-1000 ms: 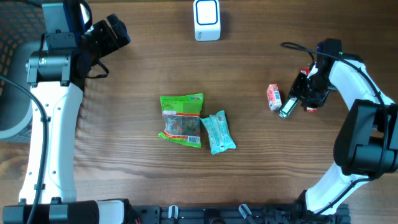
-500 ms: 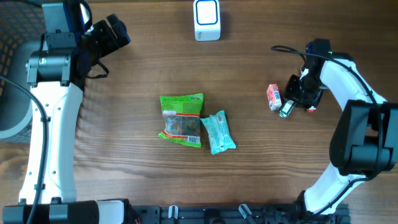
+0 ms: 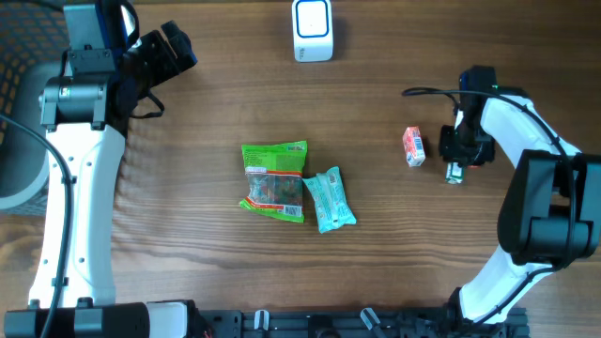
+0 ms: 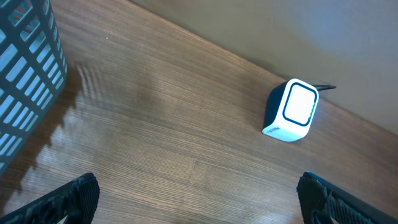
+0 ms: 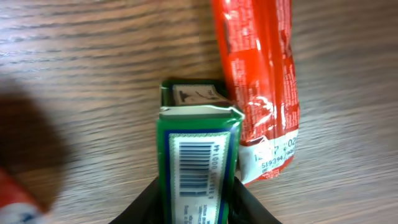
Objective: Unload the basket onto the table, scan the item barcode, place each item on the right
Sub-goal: 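Grasp the red Kleenex pack with the right gripper, then lift the Kleenex pack with the right gripper and move it left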
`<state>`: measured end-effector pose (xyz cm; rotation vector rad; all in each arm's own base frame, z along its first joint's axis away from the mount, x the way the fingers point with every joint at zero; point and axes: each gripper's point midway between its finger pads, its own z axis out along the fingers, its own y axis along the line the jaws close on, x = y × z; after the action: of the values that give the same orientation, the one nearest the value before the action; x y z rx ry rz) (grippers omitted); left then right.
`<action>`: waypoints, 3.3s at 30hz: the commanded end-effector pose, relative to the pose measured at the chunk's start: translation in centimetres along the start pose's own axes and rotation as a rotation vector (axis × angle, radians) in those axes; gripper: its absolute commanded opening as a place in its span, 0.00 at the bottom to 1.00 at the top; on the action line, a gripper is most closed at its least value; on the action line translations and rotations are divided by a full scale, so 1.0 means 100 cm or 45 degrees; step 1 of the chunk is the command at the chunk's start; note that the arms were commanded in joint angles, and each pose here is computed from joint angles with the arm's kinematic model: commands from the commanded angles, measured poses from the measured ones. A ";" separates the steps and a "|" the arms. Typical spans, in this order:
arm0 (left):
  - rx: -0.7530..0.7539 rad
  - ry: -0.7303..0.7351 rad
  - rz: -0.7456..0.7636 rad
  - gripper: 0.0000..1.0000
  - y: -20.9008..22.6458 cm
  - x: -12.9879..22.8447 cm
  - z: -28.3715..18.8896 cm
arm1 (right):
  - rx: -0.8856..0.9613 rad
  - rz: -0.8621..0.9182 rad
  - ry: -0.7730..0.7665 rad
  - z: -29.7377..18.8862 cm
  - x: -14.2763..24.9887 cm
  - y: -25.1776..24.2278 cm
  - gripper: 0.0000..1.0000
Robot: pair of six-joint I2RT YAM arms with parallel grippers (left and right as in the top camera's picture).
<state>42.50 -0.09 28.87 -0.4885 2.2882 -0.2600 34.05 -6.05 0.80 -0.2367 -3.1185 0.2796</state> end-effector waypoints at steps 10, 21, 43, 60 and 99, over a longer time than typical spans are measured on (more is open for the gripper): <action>-0.019 -0.008 0.017 1.00 0.002 -0.001 0.001 | -0.048 -0.222 -0.159 -0.083 -0.052 -0.005 0.74; -0.019 -0.008 0.017 1.00 0.002 -0.001 0.001 | -0.562 -0.326 -0.028 -0.055 -0.006 0.085 0.62; -0.019 -0.008 0.017 1.00 0.002 -0.001 0.001 | -0.186 -0.372 -0.132 -0.049 0.012 0.151 0.31; -0.019 -0.008 0.017 1.00 0.002 -0.001 0.001 | 0.273 -0.128 -0.493 -0.072 0.008 0.113 0.33; -0.019 -0.008 0.017 1.00 0.002 -0.001 0.001 | -0.248 0.598 -0.347 -0.021 0.037 0.094 0.04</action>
<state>42.50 -0.09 28.87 -0.4885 2.2882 -0.2600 31.85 6.00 1.67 -0.9462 -3.2770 -0.1731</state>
